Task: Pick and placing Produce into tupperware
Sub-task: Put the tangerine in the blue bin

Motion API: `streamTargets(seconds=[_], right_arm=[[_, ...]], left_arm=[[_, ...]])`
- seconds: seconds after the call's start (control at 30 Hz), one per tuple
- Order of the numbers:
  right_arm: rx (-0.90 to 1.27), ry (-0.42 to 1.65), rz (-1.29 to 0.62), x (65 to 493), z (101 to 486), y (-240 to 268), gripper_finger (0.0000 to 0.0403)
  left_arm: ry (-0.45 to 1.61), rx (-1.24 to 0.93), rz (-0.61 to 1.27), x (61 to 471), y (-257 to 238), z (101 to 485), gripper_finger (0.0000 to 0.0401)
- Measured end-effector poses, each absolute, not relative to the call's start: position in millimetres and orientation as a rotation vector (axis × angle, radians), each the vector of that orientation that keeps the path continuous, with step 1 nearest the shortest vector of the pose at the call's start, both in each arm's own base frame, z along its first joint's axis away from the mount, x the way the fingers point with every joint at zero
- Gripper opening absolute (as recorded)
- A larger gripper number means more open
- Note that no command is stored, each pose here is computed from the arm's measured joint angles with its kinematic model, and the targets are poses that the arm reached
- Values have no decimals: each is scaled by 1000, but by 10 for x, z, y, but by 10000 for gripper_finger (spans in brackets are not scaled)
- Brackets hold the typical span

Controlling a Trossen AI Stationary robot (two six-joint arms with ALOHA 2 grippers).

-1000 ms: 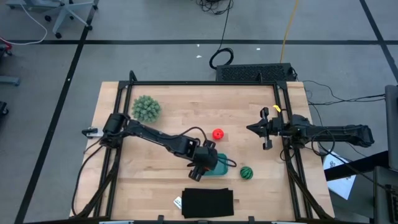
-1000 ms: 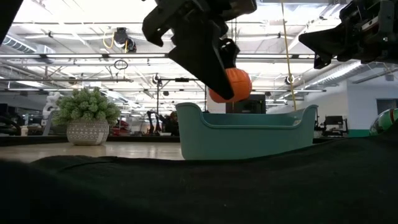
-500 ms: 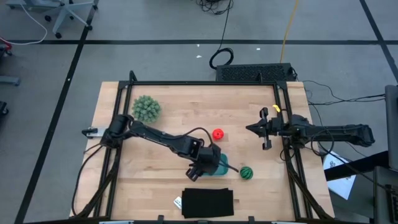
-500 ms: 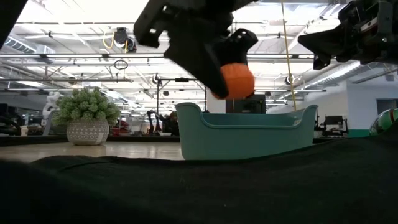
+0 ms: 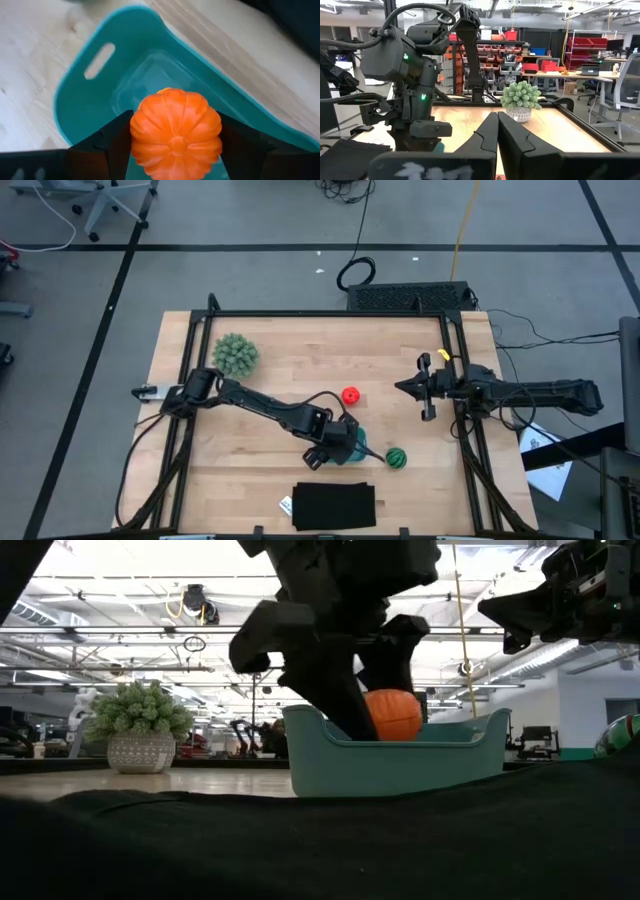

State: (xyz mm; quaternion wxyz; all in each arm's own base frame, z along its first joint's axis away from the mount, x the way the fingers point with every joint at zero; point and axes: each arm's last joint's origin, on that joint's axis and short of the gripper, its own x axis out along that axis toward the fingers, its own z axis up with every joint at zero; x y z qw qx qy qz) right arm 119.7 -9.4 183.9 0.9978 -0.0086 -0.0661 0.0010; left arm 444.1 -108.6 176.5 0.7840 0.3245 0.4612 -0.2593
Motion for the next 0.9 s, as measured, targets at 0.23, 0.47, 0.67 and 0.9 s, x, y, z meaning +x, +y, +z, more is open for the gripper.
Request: streamTargets(seconds=[0.23, 0.47, 0.67, 0.9], right_arm=[[-17, -132, 2, 1199, 1839, -94, 0], [-17, -132, 2, 1199, 1839, -94, 0], [-18, -132, 2, 1199, 1839, -94, 0], [-17, -132, 2, 1199, 1839, -94, 0]], left_arm=[[986, 756, -632, 4435, -1092, 1725, 243], [985, 755, -640, 4437, -1088, 1717, 244], [992, 745, -652, 4437, -1055, 1713, 244], [997, 702, -631, 4458, -977, 1715, 244]])
